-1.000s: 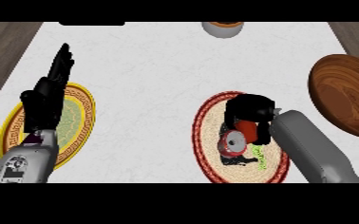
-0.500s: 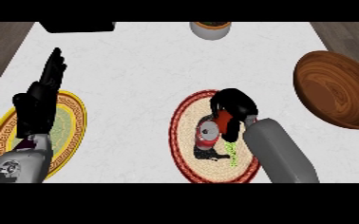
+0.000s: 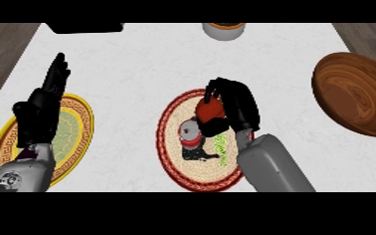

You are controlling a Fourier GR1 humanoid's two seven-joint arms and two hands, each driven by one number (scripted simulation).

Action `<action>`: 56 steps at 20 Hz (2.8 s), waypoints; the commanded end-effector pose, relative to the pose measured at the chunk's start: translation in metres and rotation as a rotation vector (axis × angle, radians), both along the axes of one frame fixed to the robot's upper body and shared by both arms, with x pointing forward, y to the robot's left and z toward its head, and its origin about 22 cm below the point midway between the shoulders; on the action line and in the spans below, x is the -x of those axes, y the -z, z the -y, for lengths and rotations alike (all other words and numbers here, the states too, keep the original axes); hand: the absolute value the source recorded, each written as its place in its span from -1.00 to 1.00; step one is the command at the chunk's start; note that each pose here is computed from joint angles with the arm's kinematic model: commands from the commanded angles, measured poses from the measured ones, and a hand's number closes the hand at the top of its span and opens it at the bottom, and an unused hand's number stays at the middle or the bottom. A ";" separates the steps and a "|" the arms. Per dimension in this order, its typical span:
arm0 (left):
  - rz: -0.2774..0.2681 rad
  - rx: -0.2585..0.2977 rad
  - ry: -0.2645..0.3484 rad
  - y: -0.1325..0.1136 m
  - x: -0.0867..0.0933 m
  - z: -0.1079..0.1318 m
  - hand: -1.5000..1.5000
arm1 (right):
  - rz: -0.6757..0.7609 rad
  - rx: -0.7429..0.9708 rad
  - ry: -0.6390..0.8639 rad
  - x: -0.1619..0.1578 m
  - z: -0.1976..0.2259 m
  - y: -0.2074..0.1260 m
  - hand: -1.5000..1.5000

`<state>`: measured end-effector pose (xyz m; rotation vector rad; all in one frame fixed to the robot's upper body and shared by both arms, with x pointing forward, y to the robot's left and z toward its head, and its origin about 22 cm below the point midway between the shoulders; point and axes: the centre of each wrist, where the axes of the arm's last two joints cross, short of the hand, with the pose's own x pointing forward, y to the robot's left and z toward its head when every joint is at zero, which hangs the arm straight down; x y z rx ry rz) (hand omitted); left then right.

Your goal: Pick the bell pepper from the placemat and place it in the bowl

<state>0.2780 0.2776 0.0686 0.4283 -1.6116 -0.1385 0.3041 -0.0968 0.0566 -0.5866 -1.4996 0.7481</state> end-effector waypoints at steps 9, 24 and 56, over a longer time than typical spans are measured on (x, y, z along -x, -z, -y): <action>0.011 0.009 0.010 0.001 -0.011 -0.003 0.00 | 0.200 -0.064 0.481 0.061 0.043 -0.091 1.00; 0.018 -0.003 0.050 -0.014 0.003 0.020 0.00 | 0.374 -0.047 0.715 0.022 0.209 -0.060 1.00; 0.039 0.007 0.087 -0.005 -0.005 0.029 0.00 | 0.389 -0.194 0.768 -0.012 0.407 0.003 -1.00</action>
